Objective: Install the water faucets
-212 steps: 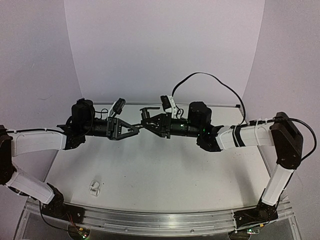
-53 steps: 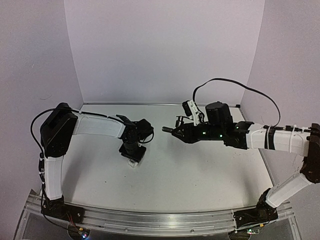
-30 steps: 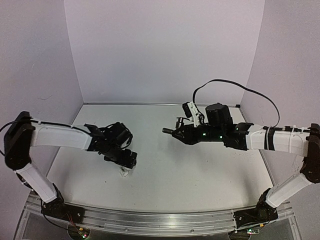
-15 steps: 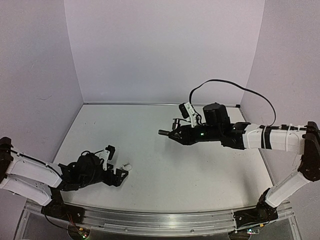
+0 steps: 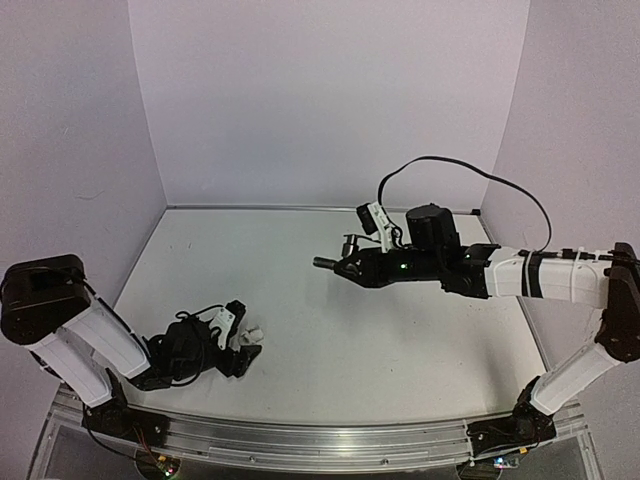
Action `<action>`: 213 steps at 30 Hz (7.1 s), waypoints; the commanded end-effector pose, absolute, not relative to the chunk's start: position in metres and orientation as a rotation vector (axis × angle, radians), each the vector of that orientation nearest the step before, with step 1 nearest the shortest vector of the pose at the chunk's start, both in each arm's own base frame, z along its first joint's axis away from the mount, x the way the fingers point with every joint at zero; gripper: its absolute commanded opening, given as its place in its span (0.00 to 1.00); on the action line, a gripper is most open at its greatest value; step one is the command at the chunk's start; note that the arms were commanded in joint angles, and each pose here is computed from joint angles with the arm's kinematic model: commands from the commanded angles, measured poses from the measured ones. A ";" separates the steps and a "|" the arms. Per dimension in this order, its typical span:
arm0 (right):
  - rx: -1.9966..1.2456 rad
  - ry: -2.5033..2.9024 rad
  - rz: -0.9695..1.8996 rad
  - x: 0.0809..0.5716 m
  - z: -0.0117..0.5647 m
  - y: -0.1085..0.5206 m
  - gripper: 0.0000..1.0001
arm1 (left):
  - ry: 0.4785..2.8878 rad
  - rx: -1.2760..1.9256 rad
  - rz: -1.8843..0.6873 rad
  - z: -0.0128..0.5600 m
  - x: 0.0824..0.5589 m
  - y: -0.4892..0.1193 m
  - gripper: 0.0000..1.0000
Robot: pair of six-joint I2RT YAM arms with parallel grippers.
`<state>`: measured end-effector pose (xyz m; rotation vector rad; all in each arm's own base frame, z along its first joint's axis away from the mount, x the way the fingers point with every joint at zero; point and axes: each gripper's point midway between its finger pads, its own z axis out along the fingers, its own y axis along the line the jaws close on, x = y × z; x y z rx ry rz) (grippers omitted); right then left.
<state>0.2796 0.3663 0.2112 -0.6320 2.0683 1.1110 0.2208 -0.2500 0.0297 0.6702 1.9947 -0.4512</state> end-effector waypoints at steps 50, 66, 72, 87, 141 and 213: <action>-0.621 1.901 1.159 0.272 0.249 0.359 0.00 | 3.142 0.696 0.217 0.049 0.163 -0.241 0.61; -0.617 1.898 1.174 0.274 0.248 0.362 0.00 | 3.095 0.281 0.042 0.092 0.171 -0.245 0.92; -0.618 1.895 1.190 0.273 0.248 0.365 0.00 | 3.052 -0.451 -0.138 0.111 0.191 -0.209 1.00; -0.627 1.869 1.213 0.263 0.257 0.358 0.00 | 2.768 -1.786 -0.754 0.086 0.169 -0.206 0.99; -0.605 1.844 1.189 0.260 0.267 0.348 0.00 | 2.699 -1.945 -0.526 0.026 0.171 -0.239 0.46; -1.444 1.194 0.898 0.195 0.358 0.434 0.00 | 1.335 1.437 -1.635 0.325 0.174 -0.293 0.00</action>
